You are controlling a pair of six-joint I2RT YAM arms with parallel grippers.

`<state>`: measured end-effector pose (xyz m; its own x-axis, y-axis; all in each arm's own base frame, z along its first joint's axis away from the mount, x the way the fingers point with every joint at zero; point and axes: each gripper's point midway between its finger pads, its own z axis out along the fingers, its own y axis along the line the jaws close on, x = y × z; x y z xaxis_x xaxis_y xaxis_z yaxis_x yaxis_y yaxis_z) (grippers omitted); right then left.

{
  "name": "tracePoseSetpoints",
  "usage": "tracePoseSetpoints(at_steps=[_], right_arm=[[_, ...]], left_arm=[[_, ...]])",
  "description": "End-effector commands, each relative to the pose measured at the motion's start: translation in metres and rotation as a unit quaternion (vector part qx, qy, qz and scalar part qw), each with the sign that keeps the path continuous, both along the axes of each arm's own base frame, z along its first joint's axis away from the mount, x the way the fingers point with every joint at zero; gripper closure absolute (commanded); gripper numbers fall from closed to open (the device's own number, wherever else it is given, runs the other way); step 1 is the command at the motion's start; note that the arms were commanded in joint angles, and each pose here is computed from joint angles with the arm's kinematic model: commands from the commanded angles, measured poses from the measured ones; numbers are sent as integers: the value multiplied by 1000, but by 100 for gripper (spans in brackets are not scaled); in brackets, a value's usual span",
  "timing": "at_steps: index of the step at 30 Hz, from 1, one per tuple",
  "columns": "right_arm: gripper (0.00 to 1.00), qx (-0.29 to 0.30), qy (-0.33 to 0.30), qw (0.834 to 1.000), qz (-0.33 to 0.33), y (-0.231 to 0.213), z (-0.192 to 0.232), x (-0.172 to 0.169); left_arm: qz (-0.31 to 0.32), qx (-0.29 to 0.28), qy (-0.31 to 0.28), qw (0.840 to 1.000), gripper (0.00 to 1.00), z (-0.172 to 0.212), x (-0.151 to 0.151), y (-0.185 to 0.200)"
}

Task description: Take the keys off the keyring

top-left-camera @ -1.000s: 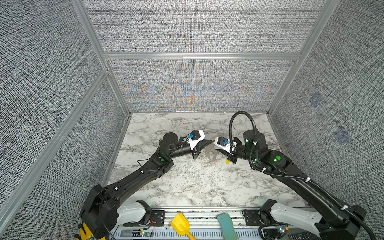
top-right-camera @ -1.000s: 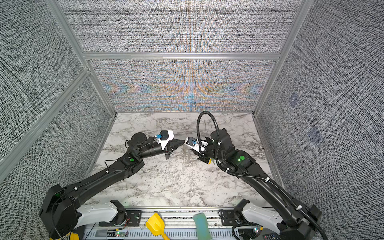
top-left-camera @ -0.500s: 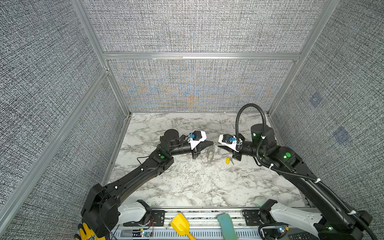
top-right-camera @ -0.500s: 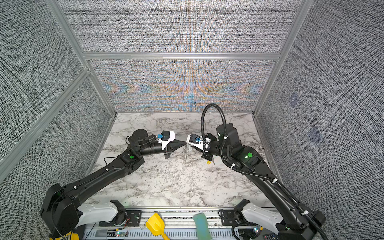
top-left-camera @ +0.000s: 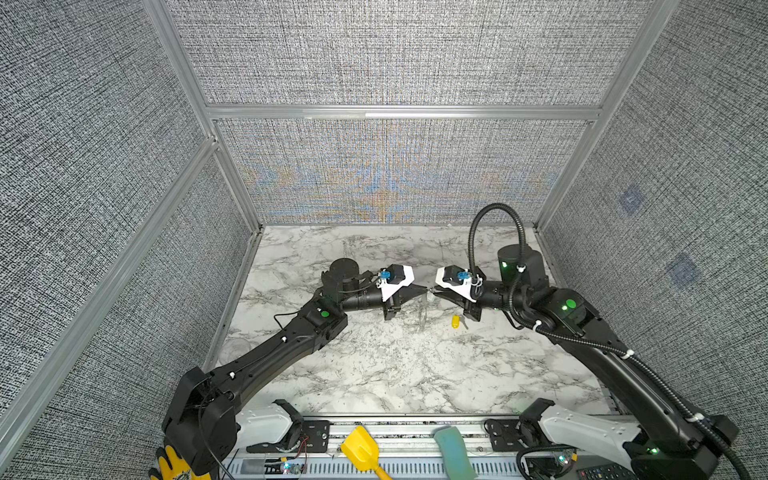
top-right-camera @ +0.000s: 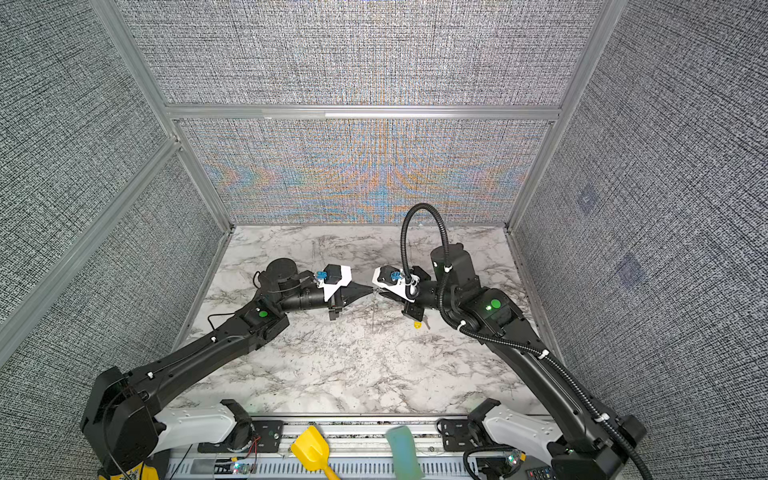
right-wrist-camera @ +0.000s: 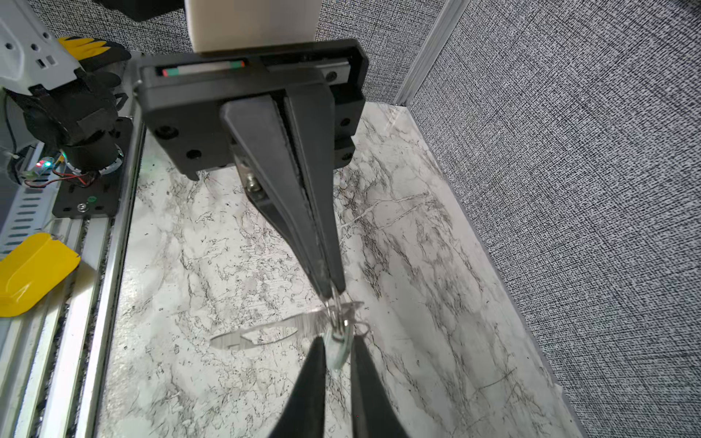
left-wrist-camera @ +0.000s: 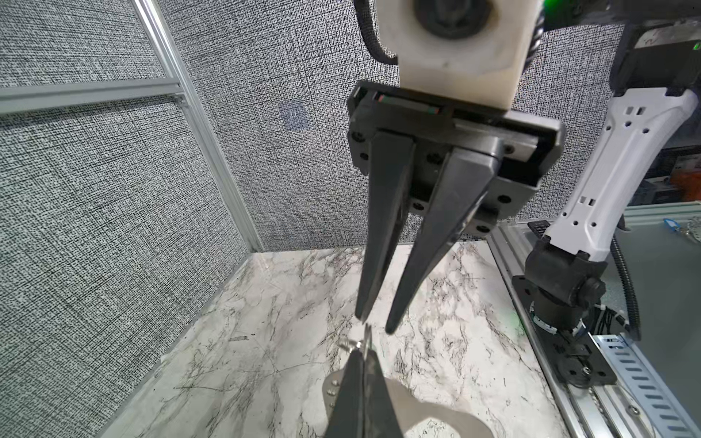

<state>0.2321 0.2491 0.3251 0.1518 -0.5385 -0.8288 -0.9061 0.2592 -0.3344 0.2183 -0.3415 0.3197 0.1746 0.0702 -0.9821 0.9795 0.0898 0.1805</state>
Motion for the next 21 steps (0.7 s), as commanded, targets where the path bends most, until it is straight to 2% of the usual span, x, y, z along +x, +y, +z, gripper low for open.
tracePoseSetpoints(at_steps=[1, 21], right_arm=[[86, 10, 3, 1000, 12, 3, 2, -3], [93, 16, 8, 1000, 13, 6, -1, -1]], left_arm=[[-11, -3, -5, 1000, 100, 4, -4, 0], [-19, 2, -8, 1000, 100, 3, -7, 1]])
